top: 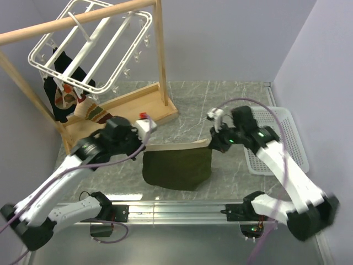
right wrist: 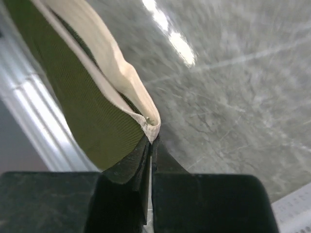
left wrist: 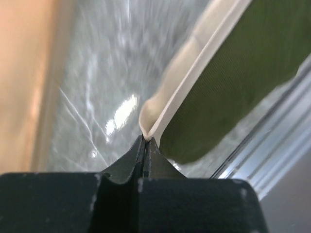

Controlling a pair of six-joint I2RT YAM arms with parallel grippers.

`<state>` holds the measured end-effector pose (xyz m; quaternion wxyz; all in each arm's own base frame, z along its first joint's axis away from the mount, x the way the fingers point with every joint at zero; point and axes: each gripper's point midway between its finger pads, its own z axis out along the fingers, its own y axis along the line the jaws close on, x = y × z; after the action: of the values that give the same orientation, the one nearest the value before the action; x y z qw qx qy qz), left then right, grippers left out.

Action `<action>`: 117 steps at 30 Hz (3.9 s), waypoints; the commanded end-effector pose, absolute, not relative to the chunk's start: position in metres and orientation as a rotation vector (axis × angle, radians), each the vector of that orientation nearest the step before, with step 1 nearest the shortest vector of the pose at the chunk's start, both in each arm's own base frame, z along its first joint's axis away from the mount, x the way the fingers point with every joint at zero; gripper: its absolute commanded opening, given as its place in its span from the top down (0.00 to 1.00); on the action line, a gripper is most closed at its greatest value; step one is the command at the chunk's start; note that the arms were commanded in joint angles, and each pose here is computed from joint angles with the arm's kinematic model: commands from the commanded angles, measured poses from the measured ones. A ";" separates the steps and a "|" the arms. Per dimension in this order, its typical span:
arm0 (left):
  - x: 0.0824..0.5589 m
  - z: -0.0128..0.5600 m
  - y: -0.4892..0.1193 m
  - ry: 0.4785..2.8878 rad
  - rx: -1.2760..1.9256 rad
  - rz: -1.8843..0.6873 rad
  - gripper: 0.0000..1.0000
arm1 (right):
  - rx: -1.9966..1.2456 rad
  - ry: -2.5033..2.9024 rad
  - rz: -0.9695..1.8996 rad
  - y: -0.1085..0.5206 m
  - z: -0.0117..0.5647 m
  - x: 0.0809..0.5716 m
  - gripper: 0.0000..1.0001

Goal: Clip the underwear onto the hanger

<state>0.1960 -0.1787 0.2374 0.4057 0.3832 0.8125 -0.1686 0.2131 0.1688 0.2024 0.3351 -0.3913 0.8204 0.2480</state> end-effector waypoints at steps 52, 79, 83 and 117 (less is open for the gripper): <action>0.212 0.381 -0.066 1.614 0.020 -0.443 0.02 | -0.537 1.923 0.825 0.194 0.326 0.372 0.00; 0.231 0.459 -0.030 1.337 -0.134 -0.498 0.26 | -0.834 1.368 0.828 0.395 0.378 0.322 0.02; 0.236 0.471 -0.030 1.356 -0.054 -0.443 0.34 | -0.849 1.254 0.894 0.422 0.384 0.301 0.06; 0.199 0.502 0.002 1.243 -0.421 -0.396 0.21 | -0.398 1.050 0.602 0.560 0.416 0.311 0.33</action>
<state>0.2089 0.0032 0.4933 0.7673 -0.1872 0.5863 -0.1802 0.2986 0.5724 0.3909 0.7855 -0.2226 0.4991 0.2905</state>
